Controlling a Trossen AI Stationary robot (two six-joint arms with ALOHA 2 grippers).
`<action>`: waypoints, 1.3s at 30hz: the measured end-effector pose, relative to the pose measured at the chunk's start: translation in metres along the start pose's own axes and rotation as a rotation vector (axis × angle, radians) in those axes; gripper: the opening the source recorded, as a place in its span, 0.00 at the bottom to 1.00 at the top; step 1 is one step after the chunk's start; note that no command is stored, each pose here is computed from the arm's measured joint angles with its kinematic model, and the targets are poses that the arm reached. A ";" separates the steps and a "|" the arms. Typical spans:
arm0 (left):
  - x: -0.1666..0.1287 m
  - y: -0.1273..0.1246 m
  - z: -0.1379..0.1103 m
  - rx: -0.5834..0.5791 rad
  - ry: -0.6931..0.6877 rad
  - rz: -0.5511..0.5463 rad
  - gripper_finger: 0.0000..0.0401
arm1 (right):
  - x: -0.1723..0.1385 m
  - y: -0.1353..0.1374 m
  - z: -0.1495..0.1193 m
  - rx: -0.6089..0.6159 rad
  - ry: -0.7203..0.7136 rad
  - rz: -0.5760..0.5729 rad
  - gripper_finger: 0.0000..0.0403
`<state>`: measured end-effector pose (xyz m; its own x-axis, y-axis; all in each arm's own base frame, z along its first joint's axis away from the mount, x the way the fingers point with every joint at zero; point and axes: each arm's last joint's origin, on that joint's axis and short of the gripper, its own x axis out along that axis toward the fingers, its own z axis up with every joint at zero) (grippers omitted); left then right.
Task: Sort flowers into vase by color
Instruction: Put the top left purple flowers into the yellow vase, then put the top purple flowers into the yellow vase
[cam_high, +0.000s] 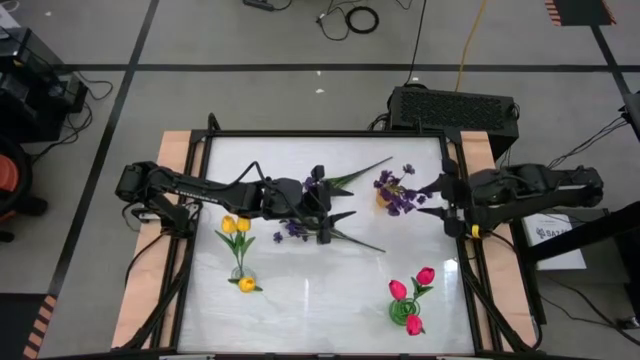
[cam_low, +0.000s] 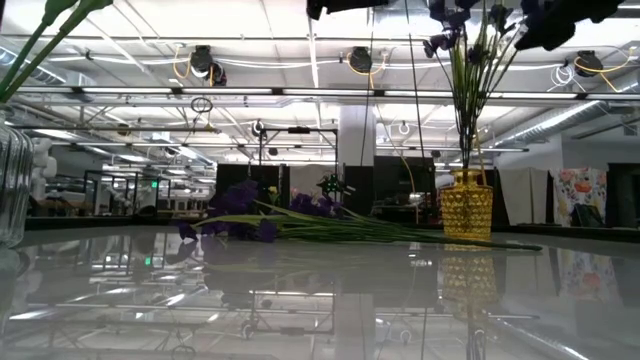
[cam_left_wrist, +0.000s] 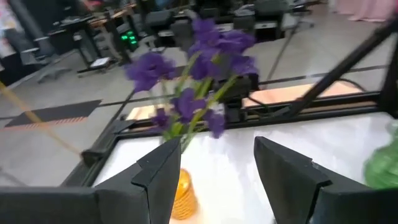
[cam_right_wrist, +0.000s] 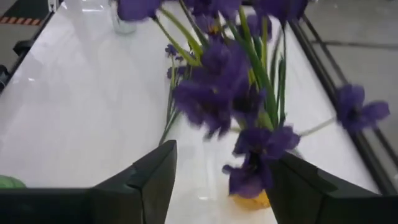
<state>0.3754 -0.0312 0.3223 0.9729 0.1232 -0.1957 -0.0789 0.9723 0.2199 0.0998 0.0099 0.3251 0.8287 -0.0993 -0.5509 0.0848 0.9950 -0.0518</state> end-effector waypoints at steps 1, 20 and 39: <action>0.000 0.001 0.000 -0.010 0.005 0.017 0.52 | -0.001 0.000 -0.002 0.019 0.011 -0.001 0.55; -0.001 0.055 0.020 -0.131 0.106 0.231 0.52 | -0.021 -0.006 -0.010 0.156 0.077 -0.007 0.55; 0.045 0.119 -0.059 -0.334 0.392 0.278 0.52 | -0.081 -0.018 0.016 0.119 -0.023 0.005 0.52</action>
<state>0.3972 0.1013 0.2834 0.7576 0.3851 -0.5270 -0.4460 0.8950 0.0128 0.0395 -0.0002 0.3837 0.8418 -0.0955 -0.5313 0.1443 0.9882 0.0509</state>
